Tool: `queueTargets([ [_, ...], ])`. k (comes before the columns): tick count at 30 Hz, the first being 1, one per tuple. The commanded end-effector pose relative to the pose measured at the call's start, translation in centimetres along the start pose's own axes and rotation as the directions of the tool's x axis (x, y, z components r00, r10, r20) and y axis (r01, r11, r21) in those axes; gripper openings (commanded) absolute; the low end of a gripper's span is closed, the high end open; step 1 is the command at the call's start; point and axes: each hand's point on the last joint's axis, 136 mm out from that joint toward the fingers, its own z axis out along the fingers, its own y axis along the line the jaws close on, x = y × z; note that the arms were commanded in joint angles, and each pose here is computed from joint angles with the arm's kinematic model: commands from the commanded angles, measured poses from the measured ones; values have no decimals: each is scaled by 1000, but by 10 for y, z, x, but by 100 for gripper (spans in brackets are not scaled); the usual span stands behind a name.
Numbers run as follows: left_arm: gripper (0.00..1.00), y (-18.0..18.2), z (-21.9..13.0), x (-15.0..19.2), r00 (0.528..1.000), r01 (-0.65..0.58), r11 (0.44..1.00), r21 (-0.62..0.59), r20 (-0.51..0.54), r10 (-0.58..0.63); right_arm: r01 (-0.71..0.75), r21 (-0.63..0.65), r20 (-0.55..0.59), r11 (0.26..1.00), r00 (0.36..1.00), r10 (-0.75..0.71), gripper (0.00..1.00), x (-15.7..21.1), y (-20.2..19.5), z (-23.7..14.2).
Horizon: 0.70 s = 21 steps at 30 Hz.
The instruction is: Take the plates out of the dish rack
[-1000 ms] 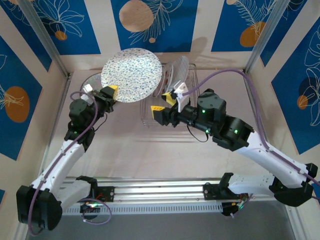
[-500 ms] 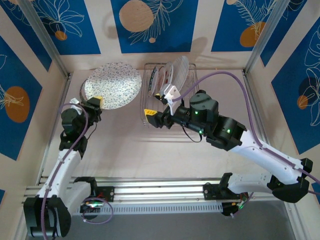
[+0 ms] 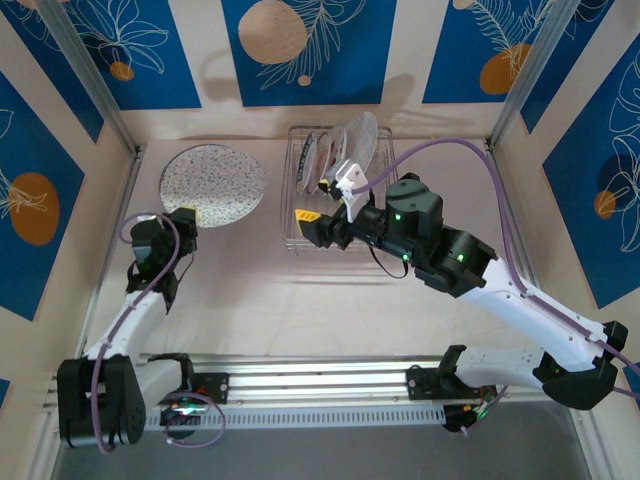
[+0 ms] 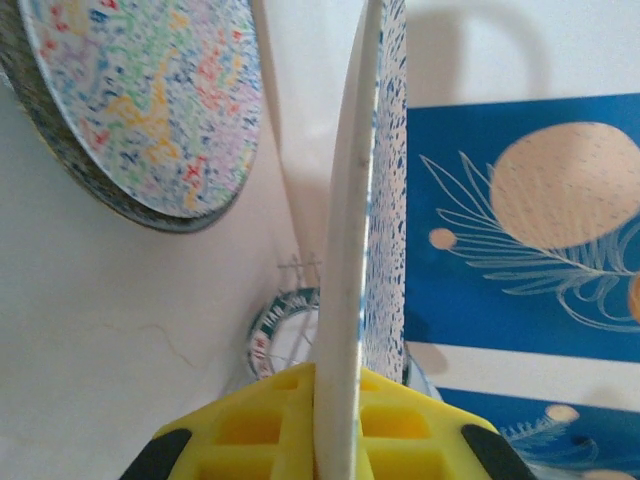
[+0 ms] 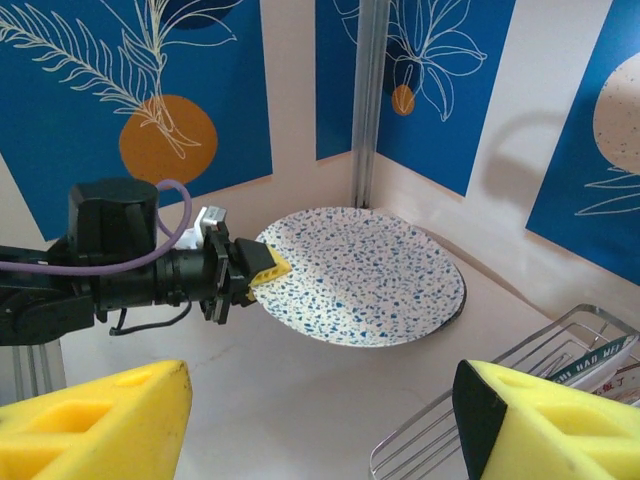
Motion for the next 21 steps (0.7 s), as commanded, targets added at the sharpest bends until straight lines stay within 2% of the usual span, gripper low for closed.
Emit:
queueTargets([
  [1, 0, -28, 3, -24, 993, -69, 991, 115, 101, 58, -20, -14, 41, 1000, 999, 20, 71, -11, 1, -9],
  [21, 0, 22, 61, -75, 982, -73, 995, 63, 178, 60, -75, -23, 35, 997, 997, 75, 71, -14, -8, 5],
])
